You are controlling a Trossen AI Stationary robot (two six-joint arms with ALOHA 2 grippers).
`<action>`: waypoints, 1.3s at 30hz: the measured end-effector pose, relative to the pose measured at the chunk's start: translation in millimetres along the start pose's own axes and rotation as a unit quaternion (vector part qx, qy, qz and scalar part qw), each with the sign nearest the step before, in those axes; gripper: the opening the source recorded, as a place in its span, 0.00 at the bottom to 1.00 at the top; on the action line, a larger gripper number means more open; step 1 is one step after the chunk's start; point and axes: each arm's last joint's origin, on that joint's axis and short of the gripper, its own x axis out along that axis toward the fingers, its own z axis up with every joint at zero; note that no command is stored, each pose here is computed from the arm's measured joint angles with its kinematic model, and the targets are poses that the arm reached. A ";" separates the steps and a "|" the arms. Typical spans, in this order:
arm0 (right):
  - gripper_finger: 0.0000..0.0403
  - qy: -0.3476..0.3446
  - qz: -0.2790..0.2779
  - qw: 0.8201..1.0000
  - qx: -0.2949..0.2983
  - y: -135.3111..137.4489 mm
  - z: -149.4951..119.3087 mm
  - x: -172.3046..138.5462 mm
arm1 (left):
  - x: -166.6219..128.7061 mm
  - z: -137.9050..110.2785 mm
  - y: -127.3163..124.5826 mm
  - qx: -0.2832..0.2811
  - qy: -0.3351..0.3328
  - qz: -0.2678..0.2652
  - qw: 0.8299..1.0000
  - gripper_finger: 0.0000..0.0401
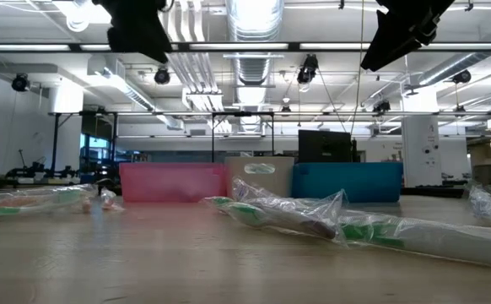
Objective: Pick & Place Toothbrushes
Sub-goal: Put the orange toothbrush into the blue bin
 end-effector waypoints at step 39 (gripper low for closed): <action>0.65 0.003 0.017 1.000 0.004 2.0 1.0 0.0 | 87.4 -119.8 -44.4 0.586 0.386 0.080 0.708 0.42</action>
